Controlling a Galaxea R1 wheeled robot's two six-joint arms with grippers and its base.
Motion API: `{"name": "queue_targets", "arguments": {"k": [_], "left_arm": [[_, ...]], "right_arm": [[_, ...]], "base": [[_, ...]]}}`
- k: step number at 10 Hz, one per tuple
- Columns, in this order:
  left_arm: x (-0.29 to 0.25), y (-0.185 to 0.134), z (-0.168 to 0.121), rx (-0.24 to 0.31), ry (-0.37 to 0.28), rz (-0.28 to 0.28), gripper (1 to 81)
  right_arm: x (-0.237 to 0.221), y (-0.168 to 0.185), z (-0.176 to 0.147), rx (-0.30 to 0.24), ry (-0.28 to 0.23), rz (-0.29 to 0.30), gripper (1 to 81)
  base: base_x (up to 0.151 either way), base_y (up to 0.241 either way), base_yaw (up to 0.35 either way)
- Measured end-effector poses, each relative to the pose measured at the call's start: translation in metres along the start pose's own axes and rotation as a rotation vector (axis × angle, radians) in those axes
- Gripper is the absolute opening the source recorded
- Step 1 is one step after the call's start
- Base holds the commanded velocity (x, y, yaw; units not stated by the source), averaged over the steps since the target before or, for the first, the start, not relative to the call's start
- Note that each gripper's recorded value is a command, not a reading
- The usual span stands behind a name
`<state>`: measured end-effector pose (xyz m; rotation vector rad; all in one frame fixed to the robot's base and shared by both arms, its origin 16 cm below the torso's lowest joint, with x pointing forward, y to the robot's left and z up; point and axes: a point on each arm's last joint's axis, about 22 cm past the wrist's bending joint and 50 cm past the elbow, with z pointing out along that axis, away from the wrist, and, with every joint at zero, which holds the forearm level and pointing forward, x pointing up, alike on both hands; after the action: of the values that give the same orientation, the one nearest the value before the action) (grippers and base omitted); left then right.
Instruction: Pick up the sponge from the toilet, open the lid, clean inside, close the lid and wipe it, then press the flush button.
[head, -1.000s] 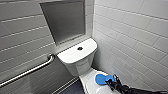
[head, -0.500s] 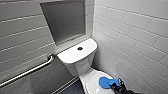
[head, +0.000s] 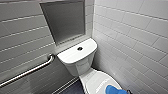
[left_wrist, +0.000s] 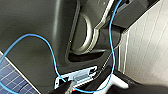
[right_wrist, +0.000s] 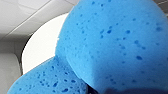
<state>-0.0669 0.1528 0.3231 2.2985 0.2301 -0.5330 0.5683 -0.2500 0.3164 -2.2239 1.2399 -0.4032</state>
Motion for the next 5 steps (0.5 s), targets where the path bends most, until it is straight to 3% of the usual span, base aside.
{"name": "queue_targets", "arguments": {"k": [3,5], "left_arm": [[0.000,0.003,-0.005,-0.031,0.000,0.000,81.1],[0.000,0.004,-0.005,-0.035,0.001,0.000,81.1]], "right_arm": [[-0.011,0.043,-0.019,-0.028,0.031,-0.028,1.0],[-0.020,0.079,-0.047,-0.066,0.034,-0.017,1.0]], "base": [[0.000,0.000,0.000],[0.000,0.000,0.000]]}}
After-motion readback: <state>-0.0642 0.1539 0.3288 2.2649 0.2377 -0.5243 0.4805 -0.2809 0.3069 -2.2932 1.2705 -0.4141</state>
